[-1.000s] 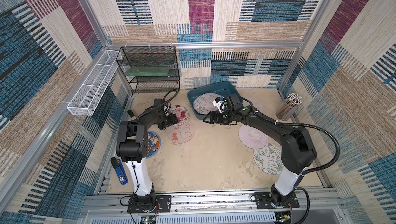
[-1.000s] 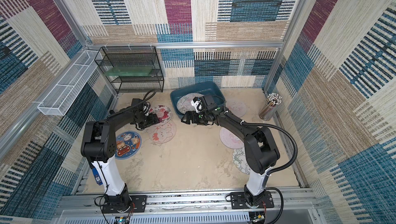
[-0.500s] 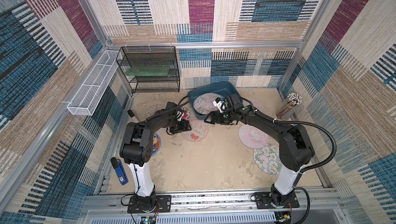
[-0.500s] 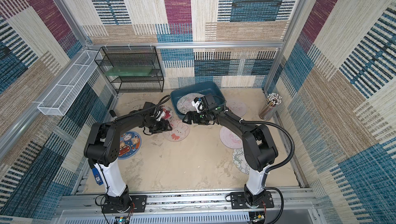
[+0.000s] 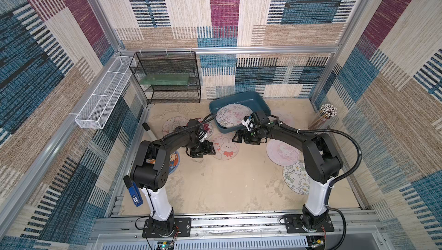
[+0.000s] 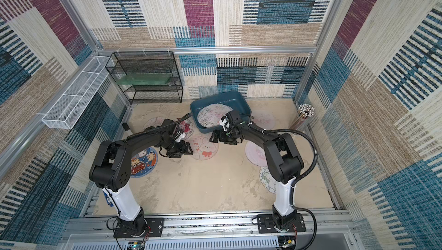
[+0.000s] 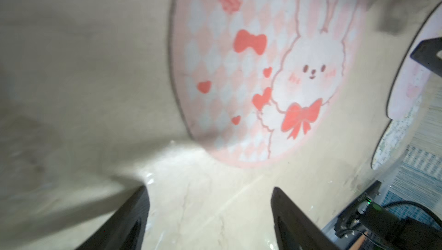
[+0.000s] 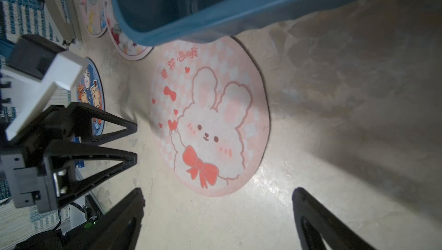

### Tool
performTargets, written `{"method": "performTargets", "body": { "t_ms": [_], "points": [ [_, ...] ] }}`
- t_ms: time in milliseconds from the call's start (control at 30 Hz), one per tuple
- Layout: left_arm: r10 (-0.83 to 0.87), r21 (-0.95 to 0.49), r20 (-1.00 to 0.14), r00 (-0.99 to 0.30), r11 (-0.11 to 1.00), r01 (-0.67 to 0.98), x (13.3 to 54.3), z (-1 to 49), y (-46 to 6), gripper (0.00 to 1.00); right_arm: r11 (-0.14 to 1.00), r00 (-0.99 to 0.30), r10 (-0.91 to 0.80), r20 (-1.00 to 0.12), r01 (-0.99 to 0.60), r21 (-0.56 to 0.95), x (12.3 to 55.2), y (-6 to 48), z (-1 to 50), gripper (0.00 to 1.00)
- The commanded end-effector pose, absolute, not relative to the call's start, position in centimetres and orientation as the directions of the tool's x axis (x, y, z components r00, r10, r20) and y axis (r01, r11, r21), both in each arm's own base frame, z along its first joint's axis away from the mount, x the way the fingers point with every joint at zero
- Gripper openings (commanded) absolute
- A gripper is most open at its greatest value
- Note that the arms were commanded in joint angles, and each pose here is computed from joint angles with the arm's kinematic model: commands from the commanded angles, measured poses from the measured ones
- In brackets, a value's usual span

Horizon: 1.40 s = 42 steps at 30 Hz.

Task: Put the coasters into the storage box
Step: Move the coaster to the center of the board, then pick up the coaster from the center of the board.

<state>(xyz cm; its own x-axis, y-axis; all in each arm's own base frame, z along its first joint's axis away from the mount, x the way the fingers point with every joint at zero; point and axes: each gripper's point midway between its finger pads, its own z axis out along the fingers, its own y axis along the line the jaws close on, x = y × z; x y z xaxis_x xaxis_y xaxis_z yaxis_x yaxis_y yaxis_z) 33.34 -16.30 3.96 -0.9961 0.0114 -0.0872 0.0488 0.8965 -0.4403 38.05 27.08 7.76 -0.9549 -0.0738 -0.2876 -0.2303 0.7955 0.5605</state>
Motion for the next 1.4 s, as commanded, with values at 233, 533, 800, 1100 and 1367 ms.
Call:
{"method": "performTargets", "body": {
  "t_ms": [233,533,800,1100,1367],
  "points": [
    [-0.06,-0.406,-0.164,-0.985,0.914,0.012,37.2,4.0,-15.8,0.76,0.834,-0.961,-0.098,-0.259,-0.221,0.505,37.8,26.9,5.3,0.85],
    [-0.06,-0.425,-0.165,-0.984,0.905,0.017,38.6,3.1,-16.9,0.71,0.847,-0.971,-0.115,-0.21,-0.207,0.491,37.6,27.1,3.5,0.8],
    [-0.041,-0.425,-0.145,-0.989,0.905,0.025,38.3,2.5,-17.7,0.69,0.856,-0.979,-0.137,-0.153,-0.194,0.48,36.9,27.5,2.2,0.78],
    [-0.025,-0.428,-0.129,-0.991,0.903,0.034,37.9,2.0,-18.3,0.66,0.856,-0.981,-0.165,-0.105,-0.195,0.479,36.1,28.2,1.3,0.77],
    [-0.021,-0.43,-0.121,-0.992,0.902,0.033,37.5,1.8,-18.3,0.65,0.849,-0.981,-0.172,-0.091,-0.194,0.491,35.8,28.9,0.9,0.71]
  ]
}}
